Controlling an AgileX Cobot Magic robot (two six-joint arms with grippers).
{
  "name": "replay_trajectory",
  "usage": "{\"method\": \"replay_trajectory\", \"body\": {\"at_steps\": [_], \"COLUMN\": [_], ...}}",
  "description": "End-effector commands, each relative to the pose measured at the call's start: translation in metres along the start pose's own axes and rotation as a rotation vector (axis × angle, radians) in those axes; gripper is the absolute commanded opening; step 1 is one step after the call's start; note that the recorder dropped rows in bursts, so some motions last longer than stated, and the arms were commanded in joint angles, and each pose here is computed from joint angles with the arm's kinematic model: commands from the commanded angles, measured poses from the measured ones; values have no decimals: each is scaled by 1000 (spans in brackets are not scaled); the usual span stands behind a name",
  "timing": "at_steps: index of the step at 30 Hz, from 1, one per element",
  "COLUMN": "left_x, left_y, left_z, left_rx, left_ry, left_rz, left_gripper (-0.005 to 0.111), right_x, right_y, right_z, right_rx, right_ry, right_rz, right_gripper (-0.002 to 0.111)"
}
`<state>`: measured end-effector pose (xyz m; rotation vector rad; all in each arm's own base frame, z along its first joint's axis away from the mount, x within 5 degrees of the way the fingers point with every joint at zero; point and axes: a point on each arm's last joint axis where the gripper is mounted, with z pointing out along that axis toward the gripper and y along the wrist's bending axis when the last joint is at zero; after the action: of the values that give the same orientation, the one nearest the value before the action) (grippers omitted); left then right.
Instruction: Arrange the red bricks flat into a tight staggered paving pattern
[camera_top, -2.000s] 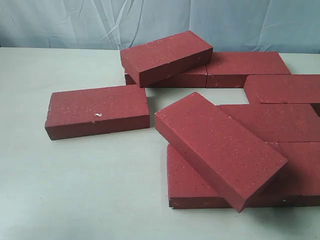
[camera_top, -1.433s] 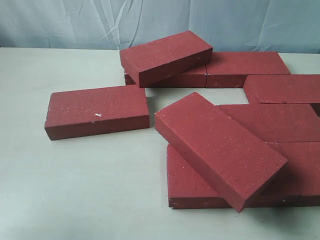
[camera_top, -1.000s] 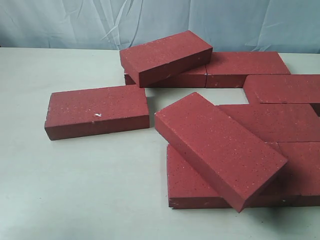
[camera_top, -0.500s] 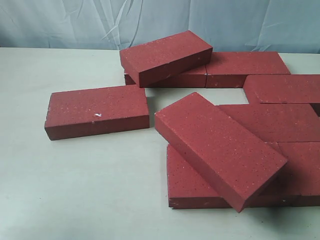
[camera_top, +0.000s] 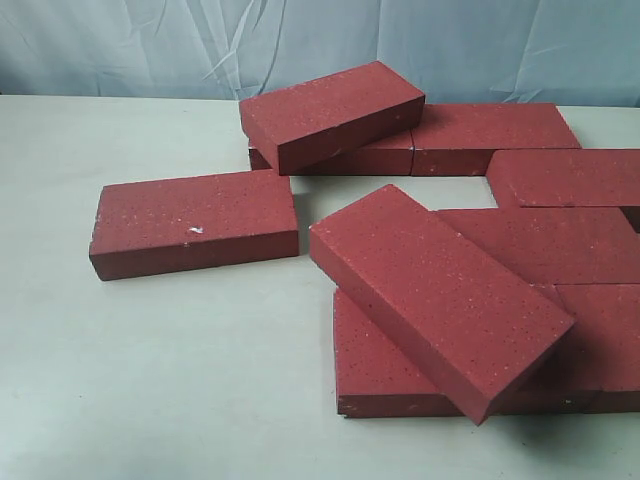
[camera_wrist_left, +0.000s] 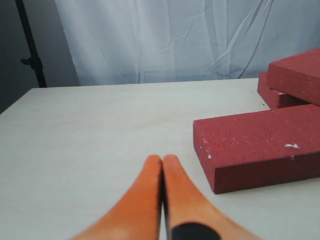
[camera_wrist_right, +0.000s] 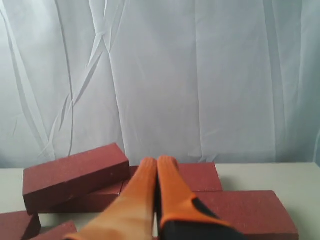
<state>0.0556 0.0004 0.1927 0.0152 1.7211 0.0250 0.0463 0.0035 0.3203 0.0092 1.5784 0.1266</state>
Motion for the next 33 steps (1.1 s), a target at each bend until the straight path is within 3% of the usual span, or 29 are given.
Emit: {"method": "replay_trajectory", "body": {"at_steps": [1, 13, 28, 33], "left_x": [1, 1, 1, 1], "left_y": [0, 0, 0, 0], "left_z": [0, 0, 0, 0], "left_rx": [1, 1, 1, 1], "left_ry": [1, 1, 1, 1], "left_rz": [0, 0, 0, 0], "left_gripper": [0, 0, 0, 0], "right_x": [-14, -10, -39, -35], "right_y": [1, 1, 4, 3], "right_z": [1, 5, 36, 48], "right_rx": [-7, -1, 31, 37], "right_ry": [-94, -26, 367, 438], "right_rz": [8, 8, 11, 11], "right_gripper": [-1, -1, -1, -1]}}
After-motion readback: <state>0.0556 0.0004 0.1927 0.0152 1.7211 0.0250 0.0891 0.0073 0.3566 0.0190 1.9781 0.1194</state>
